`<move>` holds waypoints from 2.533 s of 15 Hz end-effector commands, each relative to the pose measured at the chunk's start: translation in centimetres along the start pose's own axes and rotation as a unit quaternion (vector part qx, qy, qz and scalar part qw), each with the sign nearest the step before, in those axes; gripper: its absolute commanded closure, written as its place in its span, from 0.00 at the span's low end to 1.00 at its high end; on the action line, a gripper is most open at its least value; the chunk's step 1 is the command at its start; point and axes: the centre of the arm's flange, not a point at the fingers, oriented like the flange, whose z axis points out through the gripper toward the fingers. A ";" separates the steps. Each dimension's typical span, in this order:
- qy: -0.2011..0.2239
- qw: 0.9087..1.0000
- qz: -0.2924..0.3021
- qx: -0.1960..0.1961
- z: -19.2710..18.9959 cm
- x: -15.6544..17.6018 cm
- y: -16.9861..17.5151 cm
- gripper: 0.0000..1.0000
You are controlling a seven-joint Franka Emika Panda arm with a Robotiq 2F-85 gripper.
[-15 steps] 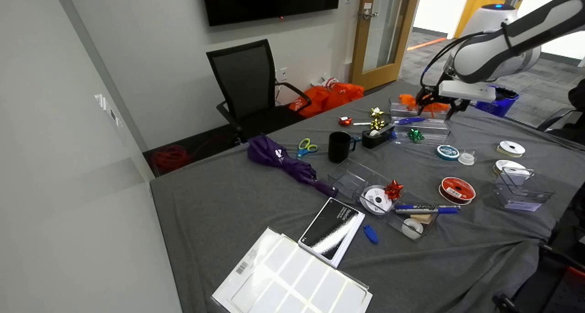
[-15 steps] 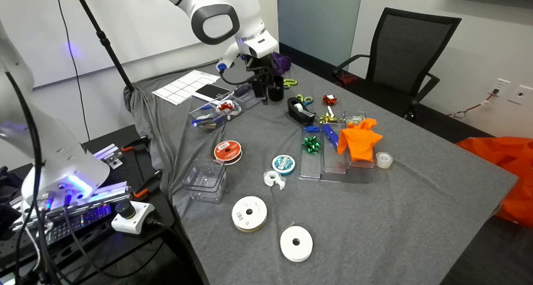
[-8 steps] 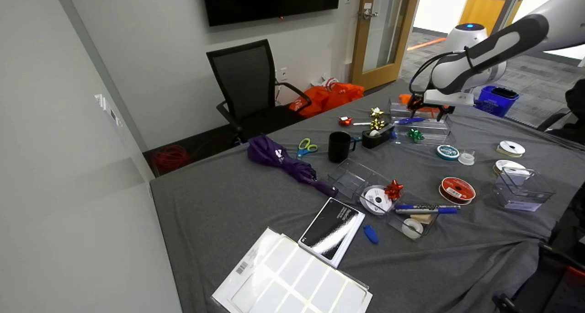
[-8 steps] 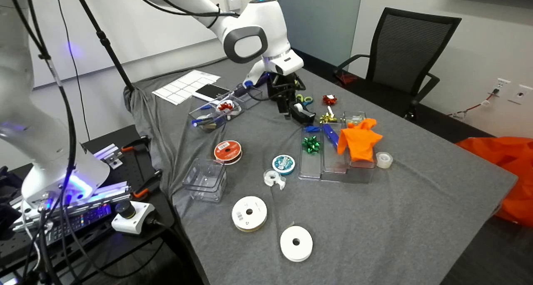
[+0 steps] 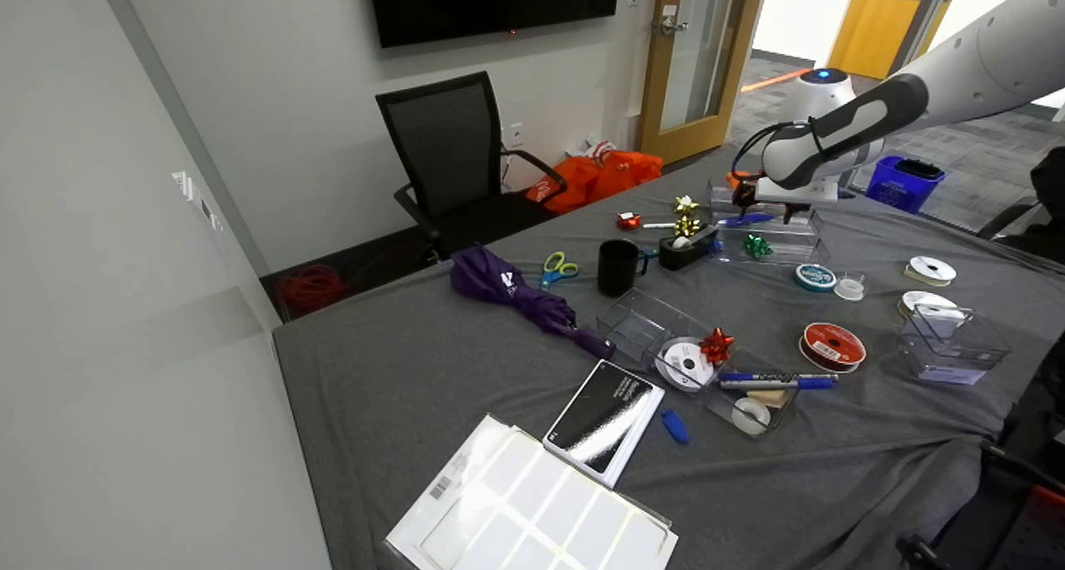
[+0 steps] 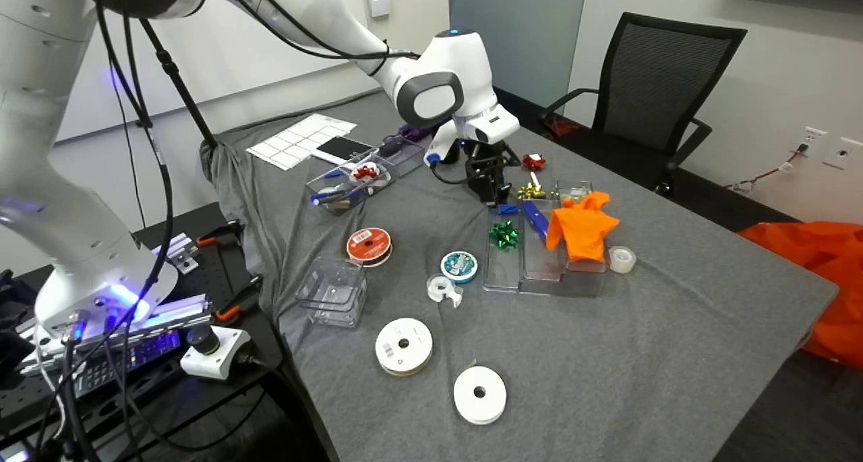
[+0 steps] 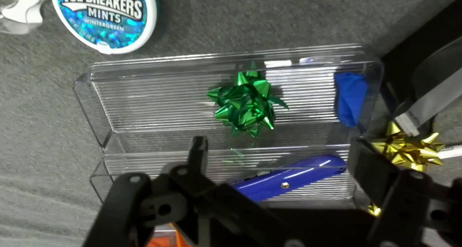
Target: Move the small, green object closer to the red one
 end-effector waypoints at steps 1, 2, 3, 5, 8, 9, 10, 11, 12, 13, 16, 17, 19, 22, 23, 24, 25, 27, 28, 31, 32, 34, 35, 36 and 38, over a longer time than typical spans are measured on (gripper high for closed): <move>0.012 1.000 -0.012 -0.012 2.8 2.7 0.9 0.00; 0.012 1.000 -0.014 -0.014 3.3 3.0 1.2 0.00; 0.006 1.000 -0.017 -0.013 3.5 3.1 1.4 0.00; 0.007 1.000 -0.008 -0.015 2.9 1.8 1.7 0.00; 0.010 1.000 -0.009 -0.013 2.8 2.3 1.8 0.00; 0.011 1.000 -0.010 -0.012 2.7 2.3 1.7 0.00; 0.008 1.000 -0.026 -0.008 2.4 2.1 1.7 0.00; 0.006 0.999 -0.034 0.000 2.6 1.7 1.7 0.00; 0.001 0.999 -0.043 0.007 2.8 1.5 1.7 0.00; -0.001 0.999 -0.050 0.011 3.0 1.2 1.5 0.00; -0.014 0.998 -0.063 0.017 3.8 0.7 0.9 0.00; -0.018 0.998 -0.065 0.017 4.1 0.6 0.8 0.00; -0.026 0.997 -0.066 0.014 4.9 0.4 0.5 0.00; -0.037 0.997 -0.064 0.002 6.3 0.1 0.3 0.00; -0.038 0.997 -0.062 0.003 6.7 0.0 0.3 0.25; -0.038 0.998 -0.058 0.001 7.0 -0.1 0.3 0.26; -0.039 0.998 -0.050 -0.003 7.3 -0.2 0.3 0.34; -0.039 0.999 -0.037 -0.010 7.7 -0.2 0.3 0.49; -0.039 0.999 -0.031 -0.011 7.9 -0.1 0.4 0.55; -0.035 0.999 -0.021 -0.012 8.0 0.1 0.7 0.77; -0.034 0.999 -0.019 -0.012 7.9 0.1 0.7 0.83; -0.033 0.999 -0.018 -0.009 7.6 0.1 1.0 0.97; -0.032 0.999 -0.018 -0.007 7.3 0.1 1.2 1.00; -0.031 0.999 -0.019 -0.004 6.8 0.0 1.3 1.00; -0.029 0.999 -0.020 0.005 5.6 -0.1 1.8 1.00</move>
